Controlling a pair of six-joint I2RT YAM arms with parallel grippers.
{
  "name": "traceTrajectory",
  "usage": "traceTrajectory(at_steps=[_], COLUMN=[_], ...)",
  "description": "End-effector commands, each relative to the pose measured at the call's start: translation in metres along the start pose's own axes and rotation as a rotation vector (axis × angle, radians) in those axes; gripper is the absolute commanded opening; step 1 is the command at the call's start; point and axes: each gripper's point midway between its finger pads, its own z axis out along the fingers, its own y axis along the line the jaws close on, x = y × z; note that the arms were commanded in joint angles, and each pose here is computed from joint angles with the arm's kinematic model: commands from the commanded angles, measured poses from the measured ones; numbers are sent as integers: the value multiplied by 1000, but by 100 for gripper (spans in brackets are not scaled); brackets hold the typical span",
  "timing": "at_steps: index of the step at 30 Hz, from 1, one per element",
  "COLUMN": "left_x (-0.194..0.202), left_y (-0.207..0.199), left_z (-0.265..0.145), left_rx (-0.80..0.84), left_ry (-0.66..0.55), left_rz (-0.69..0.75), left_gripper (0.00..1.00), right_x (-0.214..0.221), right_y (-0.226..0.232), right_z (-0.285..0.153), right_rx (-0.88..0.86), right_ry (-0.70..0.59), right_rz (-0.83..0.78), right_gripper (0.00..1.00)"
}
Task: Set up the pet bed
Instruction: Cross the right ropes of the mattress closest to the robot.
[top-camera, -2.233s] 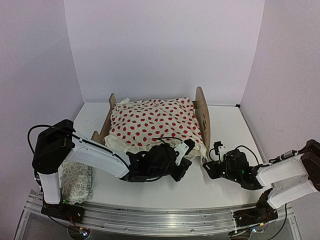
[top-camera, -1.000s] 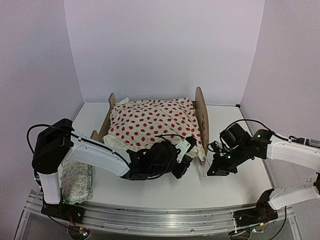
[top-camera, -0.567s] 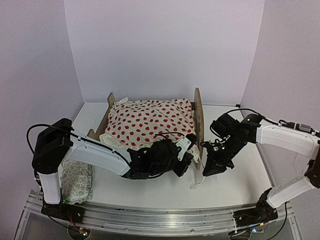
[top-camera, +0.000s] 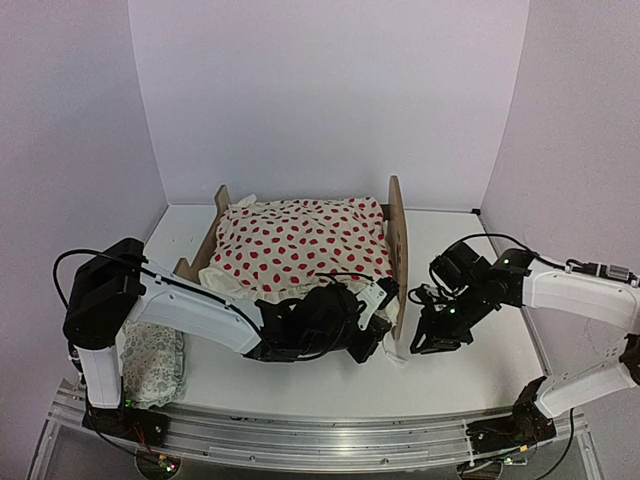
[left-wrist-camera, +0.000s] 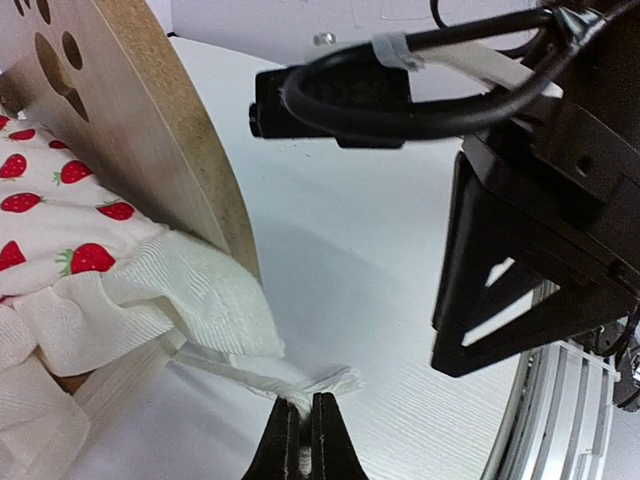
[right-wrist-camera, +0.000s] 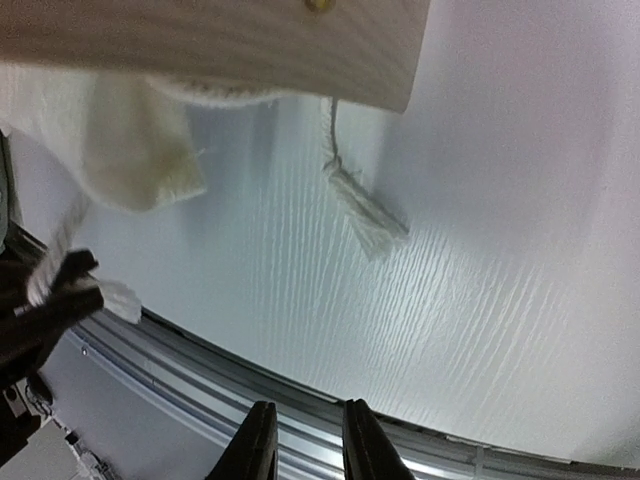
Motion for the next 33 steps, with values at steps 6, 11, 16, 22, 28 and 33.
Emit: traceTrajectory(at_steps=[6, 11, 16, 22, 28, 33], left_x=[28, 40, 42, 42, 41, 38], left_y=[-39, -37, -38, -41, -43, -43], left_z=[19, 35, 42, 52, 57, 49], left_rx=[166, 146, 155, 169, 196, 205], left_ry=[33, 50, 35, 21, 9, -13], left_rz=[-47, -85, -125, -161, -172, -183], left_gripper=[0, 1, 3, 4, 5, 3], right_x=[-43, -34, -31, -30, -28, -30], right_y=[-22, -27, -35, -39, -23, -7], right_z=[-11, 4, 11, 14, 25, 32], right_rx=[108, 107, 116, 129, 31, -54], right_ry=[-294, -244, -252, -259, -222, -196], right_rz=[1, 12, 21, 13, 29, 69], right_gripper=[27, 27, 27, 27, 28, 30])
